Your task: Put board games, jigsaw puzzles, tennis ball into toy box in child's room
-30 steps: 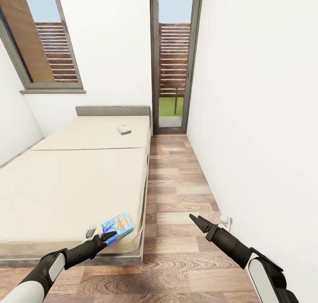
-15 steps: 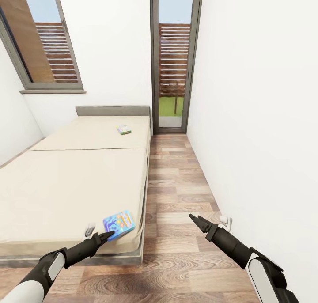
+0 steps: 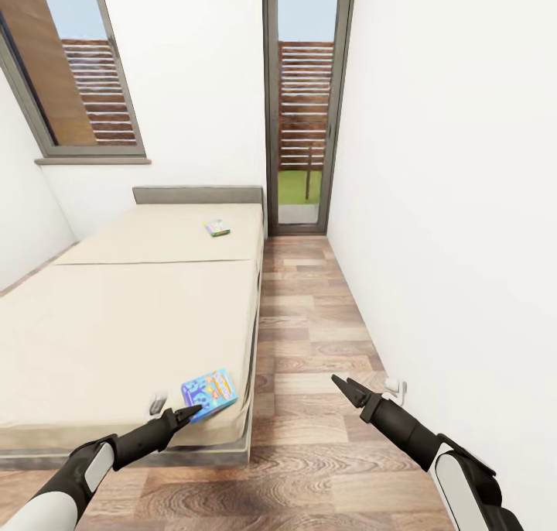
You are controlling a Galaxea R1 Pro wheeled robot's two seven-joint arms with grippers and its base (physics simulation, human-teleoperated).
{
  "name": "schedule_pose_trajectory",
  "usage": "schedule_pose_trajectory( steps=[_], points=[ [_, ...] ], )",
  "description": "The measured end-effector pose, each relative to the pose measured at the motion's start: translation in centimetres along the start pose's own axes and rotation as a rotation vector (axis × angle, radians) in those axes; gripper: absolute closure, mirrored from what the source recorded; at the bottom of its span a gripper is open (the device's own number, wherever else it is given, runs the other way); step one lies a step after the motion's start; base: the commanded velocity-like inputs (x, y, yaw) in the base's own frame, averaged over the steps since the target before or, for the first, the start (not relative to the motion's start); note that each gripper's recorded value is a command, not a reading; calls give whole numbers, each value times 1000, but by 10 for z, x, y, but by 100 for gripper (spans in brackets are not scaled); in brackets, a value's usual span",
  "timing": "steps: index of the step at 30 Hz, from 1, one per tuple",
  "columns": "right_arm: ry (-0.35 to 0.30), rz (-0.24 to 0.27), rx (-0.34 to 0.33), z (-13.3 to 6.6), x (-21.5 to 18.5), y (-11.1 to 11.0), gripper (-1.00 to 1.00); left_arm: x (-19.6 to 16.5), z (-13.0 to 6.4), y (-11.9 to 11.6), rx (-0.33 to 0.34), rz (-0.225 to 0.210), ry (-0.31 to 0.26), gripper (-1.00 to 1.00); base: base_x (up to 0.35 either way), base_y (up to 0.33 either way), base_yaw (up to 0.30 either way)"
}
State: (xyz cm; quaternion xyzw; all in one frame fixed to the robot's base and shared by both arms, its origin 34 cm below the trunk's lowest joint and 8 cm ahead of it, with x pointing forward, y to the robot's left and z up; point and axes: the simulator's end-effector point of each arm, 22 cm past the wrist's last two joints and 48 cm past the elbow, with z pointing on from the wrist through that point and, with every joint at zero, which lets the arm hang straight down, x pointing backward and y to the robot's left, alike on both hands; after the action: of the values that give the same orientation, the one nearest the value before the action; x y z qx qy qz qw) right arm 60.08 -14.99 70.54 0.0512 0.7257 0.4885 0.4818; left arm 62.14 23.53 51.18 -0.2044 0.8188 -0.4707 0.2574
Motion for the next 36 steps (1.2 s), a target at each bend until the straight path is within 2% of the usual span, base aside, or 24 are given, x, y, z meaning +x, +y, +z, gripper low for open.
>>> schedule_pose_trajectory(
  steps=[5, 6, 9, 15, 22, 27, 31, 36],
  points=[
    [0, 0, 2, 1, -8, 7, -100, -3, -3, -10, 0, 0, 5, 100, 0, 0, 0],
    [0, 1, 5, 1, -8, 7, -100, -11, -8, -17, 11, -21, 16, 100, 0, 0, 0],
    [0, 3, 5, 2, -13, 11, -100, -14, -10, -23, 11, -27, 23, 100, 0, 0, 0],
    [4, 5, 8, 3, -21, 19, -100, -30, -29, -29, 6, -38, 22, 100, 0, 0, 0],
    [2, 3, 7, 4, -31, 29, -100, -43, -48, -51, 66, -16, 30, 100, 0, 0, 0],
    [7, 5, 8, 5, -37, 36, -100, -40, -60, -67, 95, 15, 92, 100, 0, 0, 0],
    [22, 15, 9, 5, -39, 42, -100, -42, -75, -81, 135, -3, 135, 100, 0, 0, 0],
    [86, 45, 29, 8, -30, 47, -100, -66, -123, -94, 176, -4, 162, 100, 0, 0, 0]
  ],
)
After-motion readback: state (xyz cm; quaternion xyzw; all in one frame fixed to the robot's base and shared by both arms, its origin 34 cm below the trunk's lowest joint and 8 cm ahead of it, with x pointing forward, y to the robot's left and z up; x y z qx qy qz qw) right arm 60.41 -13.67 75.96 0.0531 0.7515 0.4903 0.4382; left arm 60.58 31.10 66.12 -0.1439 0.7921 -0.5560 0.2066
